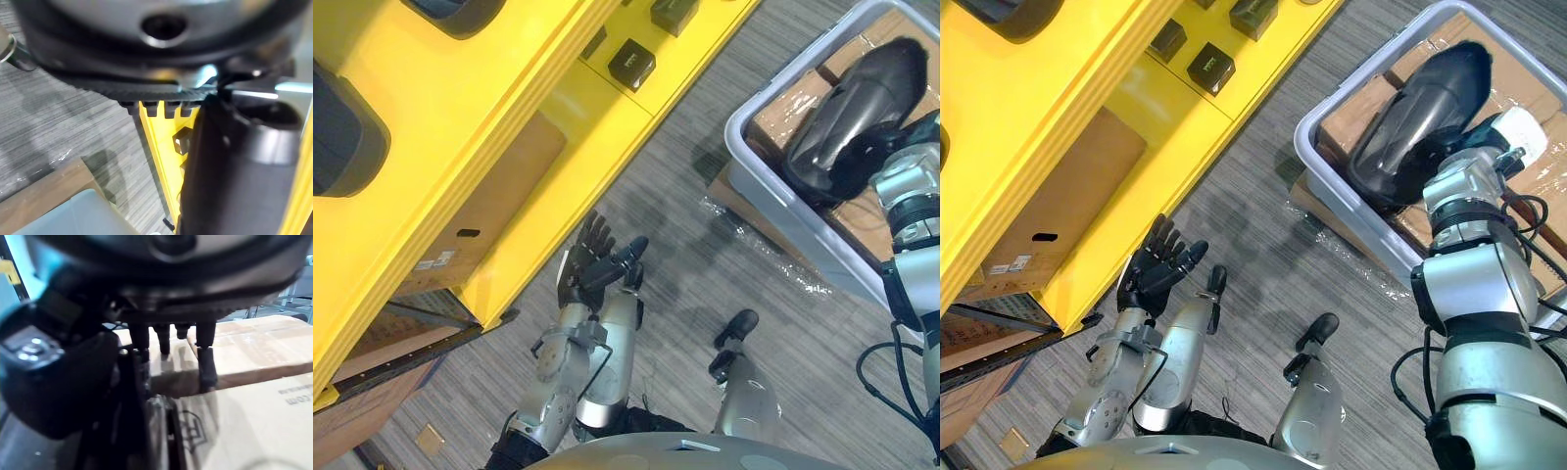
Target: Walk over and take three plastic housings, then place them on the shelf
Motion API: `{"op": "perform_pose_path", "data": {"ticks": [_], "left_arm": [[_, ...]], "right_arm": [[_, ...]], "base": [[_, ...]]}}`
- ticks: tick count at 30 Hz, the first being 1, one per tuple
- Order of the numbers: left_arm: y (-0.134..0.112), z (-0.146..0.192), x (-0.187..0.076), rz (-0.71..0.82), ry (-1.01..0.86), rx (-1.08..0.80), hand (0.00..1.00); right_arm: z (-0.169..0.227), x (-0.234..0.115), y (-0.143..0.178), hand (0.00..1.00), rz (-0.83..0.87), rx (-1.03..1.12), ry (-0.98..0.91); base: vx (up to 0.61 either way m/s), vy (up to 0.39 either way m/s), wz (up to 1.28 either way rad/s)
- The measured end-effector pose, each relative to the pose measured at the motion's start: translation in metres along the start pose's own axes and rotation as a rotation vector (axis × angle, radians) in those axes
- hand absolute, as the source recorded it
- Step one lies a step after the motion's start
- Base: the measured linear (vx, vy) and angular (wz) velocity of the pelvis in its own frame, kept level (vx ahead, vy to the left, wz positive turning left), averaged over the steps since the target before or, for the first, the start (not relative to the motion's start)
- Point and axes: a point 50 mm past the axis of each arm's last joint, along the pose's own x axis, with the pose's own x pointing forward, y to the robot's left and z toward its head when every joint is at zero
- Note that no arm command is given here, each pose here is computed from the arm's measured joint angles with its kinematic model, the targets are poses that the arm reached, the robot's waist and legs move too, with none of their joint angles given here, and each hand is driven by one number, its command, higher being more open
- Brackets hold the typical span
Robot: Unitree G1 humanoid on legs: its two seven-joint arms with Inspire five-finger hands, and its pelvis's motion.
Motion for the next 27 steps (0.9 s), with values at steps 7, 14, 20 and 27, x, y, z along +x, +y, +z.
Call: {"op": "perform_pose_path", "data": {"ticks": [7,14,20,27], "left_arm": [[0.014,0.018,-0.014,0.007,-0.054,0.016,1.0],[0.015,0.027,-0.016,-0.018,-0.089,0.027,1.0],[0.011,0.04,-0.015,-0.064,-0.152,0.114,1.0],[-0.011,0.058,0.015,-0.215,-0.169,0.301,1.0]], "right_arm": [[-0.015,-0.005,0.025,0.0,0.039,-0.057,-0.039],[-0.015,-0.019,0.049,0.0,-0.003,0.027,-0.121],[0.009,-0.038,0.057,0.0,-0.052,0.132,-0.259],[0.024,-0.054,0.064,0.0,-0.068,0.118,-0.388]], "base": [[0.01,-0.011,0.01],[-0.01,-0.014,-0.03],[0.0,-0.035,-0.16],[0.05,-0.019,-0.22]]}}
